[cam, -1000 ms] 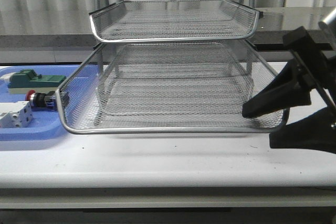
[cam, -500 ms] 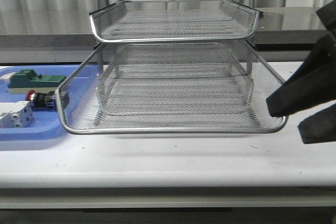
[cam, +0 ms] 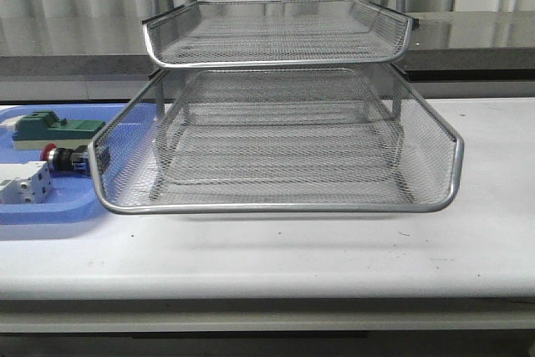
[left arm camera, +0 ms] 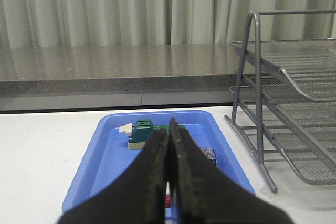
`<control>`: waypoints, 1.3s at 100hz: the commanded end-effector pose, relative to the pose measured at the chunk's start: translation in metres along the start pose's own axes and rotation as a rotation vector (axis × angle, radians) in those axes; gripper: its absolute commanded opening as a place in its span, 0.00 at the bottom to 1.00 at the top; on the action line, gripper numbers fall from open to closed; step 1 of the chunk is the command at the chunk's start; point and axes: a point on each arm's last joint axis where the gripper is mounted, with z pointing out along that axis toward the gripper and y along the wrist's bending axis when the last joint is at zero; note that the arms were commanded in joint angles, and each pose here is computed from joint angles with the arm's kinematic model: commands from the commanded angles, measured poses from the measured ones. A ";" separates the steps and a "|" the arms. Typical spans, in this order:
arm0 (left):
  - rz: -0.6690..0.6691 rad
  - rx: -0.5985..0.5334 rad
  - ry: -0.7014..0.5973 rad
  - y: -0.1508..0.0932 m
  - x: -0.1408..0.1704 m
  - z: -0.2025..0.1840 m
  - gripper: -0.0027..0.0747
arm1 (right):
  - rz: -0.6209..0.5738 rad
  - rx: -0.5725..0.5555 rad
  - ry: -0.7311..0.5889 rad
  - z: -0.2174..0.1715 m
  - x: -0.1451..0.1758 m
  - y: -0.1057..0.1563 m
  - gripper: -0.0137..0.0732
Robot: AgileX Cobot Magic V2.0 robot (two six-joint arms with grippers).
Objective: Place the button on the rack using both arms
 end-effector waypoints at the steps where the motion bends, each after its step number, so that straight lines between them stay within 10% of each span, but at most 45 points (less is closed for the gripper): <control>1: -0.004 0.002 -0.059 0.000 0.007 -0.001 0.01 | -0.003 0.084 -0.102 -0.026 -0.005 -0.004 0.67; 40: -0.004 0.002 -0.059 0.000 0.007 -0.001 0.01 | -0.011 0.183 -0.276 -0.072 0.020 -0.009 0.63; 78: -0.004 0.002 -0.059 0.000 0.007 -0.001 0.01 | -0.011 0.184 -0.277 -0.074 0.023 -0.009 0.07; 130: -0.004 0.003 -0.077 0.000 0.005 -0.002 0.01 | -0.010 0.182 -0.274 -0.074 0.023 -0.009 0.08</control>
